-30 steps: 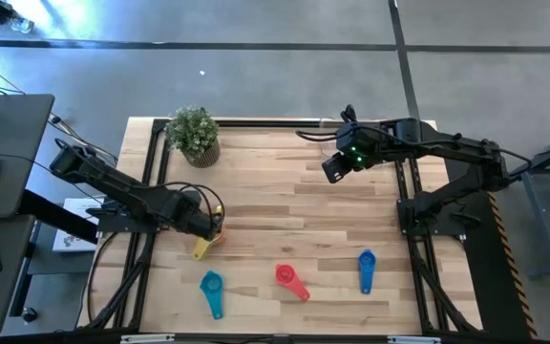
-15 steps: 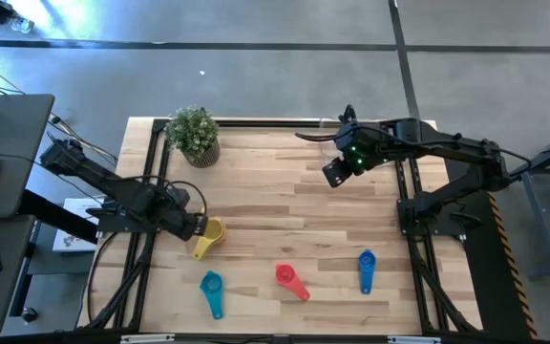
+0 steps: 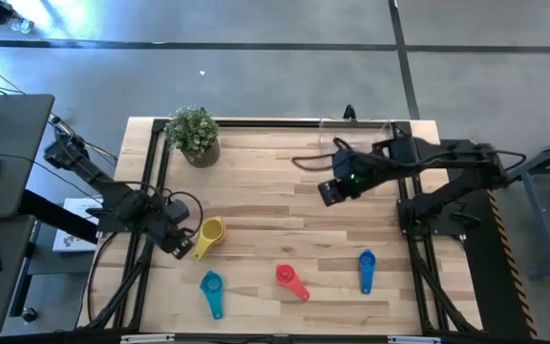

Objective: Nest measuring cups in basket
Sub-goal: Adjust the nested measuring cups

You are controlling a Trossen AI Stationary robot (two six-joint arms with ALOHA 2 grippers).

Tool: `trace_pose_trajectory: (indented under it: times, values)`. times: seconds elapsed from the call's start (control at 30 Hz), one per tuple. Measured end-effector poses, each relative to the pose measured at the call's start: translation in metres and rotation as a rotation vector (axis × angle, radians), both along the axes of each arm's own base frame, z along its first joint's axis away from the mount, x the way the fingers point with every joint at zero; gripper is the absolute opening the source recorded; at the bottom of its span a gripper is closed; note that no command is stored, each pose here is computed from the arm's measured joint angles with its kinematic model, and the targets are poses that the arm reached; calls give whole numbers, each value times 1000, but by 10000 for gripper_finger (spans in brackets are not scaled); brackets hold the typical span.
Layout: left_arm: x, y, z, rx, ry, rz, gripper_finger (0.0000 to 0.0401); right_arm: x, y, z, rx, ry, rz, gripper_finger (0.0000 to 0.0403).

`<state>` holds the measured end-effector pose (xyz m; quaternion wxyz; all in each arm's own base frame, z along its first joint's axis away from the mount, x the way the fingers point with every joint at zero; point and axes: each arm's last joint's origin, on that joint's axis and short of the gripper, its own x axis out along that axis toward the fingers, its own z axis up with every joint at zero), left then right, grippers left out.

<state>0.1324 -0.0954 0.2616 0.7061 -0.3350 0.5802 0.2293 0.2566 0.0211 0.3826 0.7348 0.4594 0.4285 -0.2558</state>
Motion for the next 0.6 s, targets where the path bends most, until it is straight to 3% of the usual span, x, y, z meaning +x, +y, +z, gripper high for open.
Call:
trace_pose_trajectory:
  times: [0.17,0.37,0.6]
  values:
    - [-4,-2,-8,34,21,-60,94,12,20,-11,19,31,-30,97]
    - [-9,1,-33,39,96,-7,94,28,33,-22,18,29,-16,97]
    - [-6,1,-56,1,64,12,90,36,34,-22,2,-25,-30,97]
